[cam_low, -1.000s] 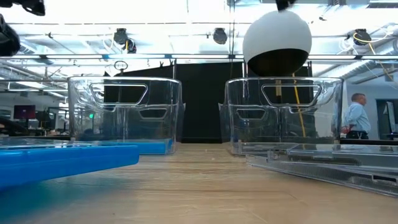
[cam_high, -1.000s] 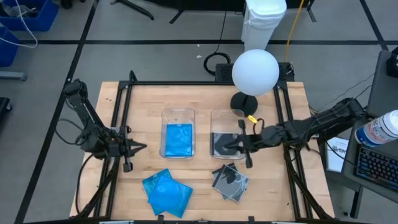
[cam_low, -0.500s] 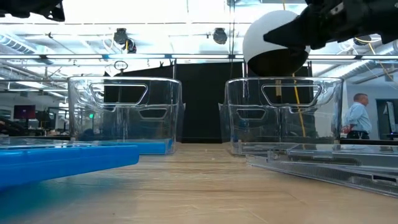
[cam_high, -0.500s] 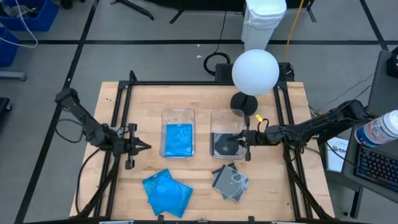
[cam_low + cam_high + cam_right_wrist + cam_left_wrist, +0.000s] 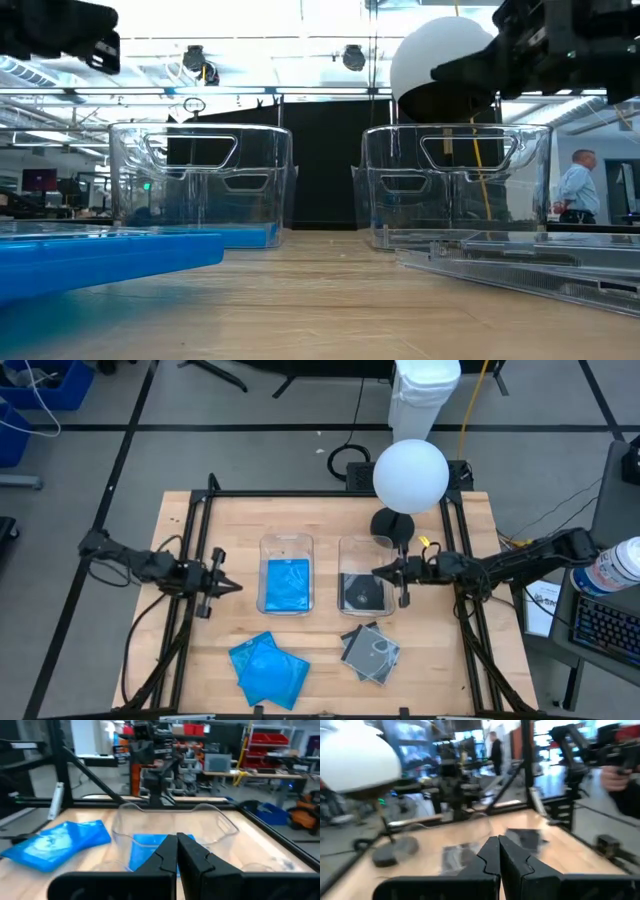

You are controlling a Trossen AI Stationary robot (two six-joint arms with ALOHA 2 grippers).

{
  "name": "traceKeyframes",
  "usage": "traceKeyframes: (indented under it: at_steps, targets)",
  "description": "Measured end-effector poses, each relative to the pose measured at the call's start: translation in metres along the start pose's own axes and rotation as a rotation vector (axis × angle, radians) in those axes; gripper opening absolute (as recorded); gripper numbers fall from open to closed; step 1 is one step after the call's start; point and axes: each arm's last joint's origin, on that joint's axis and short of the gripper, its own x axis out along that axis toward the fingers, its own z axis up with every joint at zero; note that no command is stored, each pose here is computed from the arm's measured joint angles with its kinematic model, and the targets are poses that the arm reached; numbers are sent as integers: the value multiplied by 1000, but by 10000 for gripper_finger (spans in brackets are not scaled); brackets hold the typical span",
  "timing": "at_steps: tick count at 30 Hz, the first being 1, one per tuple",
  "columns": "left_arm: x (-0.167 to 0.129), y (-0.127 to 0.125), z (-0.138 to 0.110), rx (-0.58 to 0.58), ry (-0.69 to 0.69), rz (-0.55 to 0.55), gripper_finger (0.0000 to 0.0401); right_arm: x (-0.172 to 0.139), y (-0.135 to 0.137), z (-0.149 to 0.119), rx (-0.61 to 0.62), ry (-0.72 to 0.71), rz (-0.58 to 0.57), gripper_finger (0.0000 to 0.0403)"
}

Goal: Pick & place jewel cases by type
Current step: Put the black CD case into the right transparent bin

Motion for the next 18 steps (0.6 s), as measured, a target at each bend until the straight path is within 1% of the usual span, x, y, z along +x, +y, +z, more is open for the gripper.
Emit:
traceKeyframes:
  at_steps: [2,5,7,10,14,18]
  targets:
    - [2,-1,-7,-4,-30,-64,2,1,-1,0,4,-9,-1,0]
    - [4,-3,-19,35,-124,-136,2,1,1,1,-2,-46,76,0]
    - [4,-3,-28,71,-161,-128,2,0,2,1,-4,-86,122,0]
    - [4,1,-28,94,-136,-92,1,-1,2,-1,7,-84,118,0]
    - [4,4,-28,68,-130,-79,2,-2,2,-6,12,-57,116,0]
    - [5,4,-35,48,-60,-84,2,-8,1,-13,7,-52,116,0]
